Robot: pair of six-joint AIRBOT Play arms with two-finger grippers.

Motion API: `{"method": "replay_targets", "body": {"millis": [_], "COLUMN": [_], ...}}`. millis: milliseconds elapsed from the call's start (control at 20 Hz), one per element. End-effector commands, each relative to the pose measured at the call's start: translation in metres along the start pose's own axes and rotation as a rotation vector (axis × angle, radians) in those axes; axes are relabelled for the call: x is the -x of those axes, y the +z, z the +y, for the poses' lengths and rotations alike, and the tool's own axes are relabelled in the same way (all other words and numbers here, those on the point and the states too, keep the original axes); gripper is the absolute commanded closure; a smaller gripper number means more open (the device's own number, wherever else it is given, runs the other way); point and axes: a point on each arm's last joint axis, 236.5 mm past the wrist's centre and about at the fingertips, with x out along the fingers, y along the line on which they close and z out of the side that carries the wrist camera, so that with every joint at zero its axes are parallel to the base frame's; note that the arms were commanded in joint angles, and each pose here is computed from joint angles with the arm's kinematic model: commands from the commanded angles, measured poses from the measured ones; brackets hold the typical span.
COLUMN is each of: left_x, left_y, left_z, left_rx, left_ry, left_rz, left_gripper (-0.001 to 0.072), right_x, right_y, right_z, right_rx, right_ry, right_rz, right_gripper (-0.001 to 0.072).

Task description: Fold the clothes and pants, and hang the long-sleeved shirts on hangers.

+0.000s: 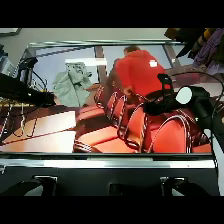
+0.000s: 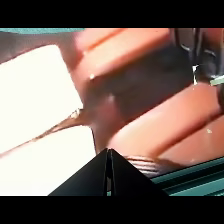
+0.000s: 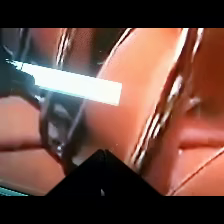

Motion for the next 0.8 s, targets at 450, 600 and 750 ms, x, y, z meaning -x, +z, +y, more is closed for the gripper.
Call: {"method": "replay_targets", "body": {"millis": [450, 600, 750], "left_x": [-0.0002, -0.0001, -0.0003], "left_y": [0.0005, 0.0006, 0.0028], "left_z": [-0.0001, -0.0002, 0.0001], "left_rx": [-0.001, -0.001, -0.001], "left_ry": [0.0, 0.0, 0.001], "left_rz": [-0.002, -0.002, -0.012], "left_gripper": [0.0689, 0.0689, 0.0689], "right_x": [0.0005, 0.0005, 0.0005], "right_y": [0.0002, 0.0002, 0.0002], "right_z": [0.0007, 0.0007, 0.0007], "right_rx": [0.001, 0.001, 0.001], "right_ry": [0.001, 0.001, 0.001], "right_rz": [-0.001, -0.001, -0.001], "right_gripper": [0.0674, 0.0674, 0.0674]}}
